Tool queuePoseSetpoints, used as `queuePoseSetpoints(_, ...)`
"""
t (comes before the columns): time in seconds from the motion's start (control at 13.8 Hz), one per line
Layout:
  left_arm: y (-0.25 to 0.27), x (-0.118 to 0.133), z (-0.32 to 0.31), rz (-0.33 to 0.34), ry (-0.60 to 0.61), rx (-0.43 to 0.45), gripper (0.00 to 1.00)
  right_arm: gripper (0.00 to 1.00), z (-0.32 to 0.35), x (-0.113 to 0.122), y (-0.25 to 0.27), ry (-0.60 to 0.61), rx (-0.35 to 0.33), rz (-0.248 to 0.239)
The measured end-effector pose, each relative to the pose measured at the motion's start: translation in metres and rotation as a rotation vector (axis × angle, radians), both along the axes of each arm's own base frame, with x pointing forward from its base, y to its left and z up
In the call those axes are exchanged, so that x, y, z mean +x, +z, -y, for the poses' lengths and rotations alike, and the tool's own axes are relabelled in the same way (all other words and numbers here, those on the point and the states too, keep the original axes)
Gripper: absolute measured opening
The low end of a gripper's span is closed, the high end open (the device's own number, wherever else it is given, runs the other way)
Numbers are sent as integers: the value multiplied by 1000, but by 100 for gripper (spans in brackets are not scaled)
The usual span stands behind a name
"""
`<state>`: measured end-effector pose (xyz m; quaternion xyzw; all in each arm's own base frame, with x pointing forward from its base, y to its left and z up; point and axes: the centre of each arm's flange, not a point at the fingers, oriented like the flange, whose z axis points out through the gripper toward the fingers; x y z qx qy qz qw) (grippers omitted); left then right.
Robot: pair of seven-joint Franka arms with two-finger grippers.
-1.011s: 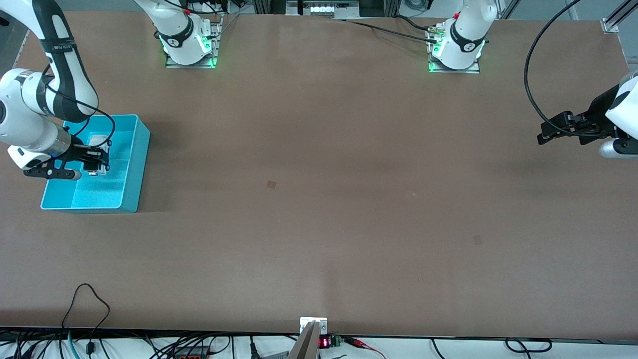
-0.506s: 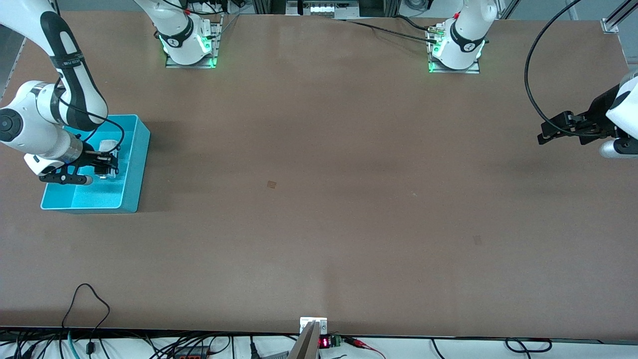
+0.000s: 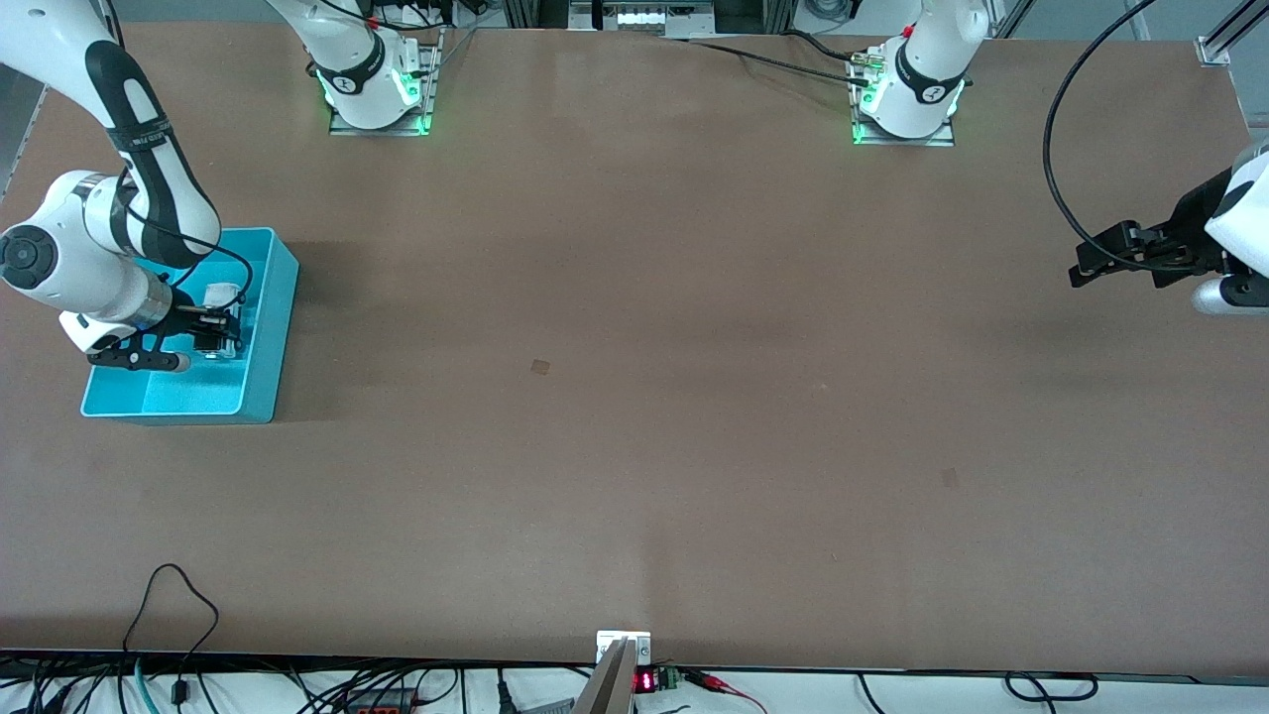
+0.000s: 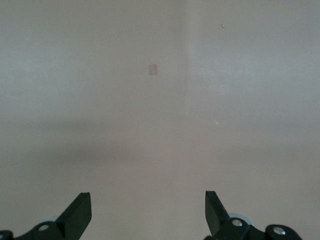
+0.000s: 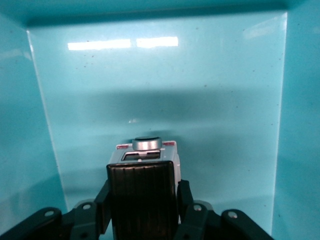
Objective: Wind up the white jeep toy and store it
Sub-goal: 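Lift the jeep and lower it into the blue bin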
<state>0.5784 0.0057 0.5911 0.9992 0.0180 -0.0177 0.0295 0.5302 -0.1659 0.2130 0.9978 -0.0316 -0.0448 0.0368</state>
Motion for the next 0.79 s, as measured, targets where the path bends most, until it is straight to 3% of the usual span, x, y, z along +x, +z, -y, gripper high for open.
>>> queuePoseSetpoints(0.79,0,0,0,-1,0,0,100,57,6,-2,-7,-11,1,2)
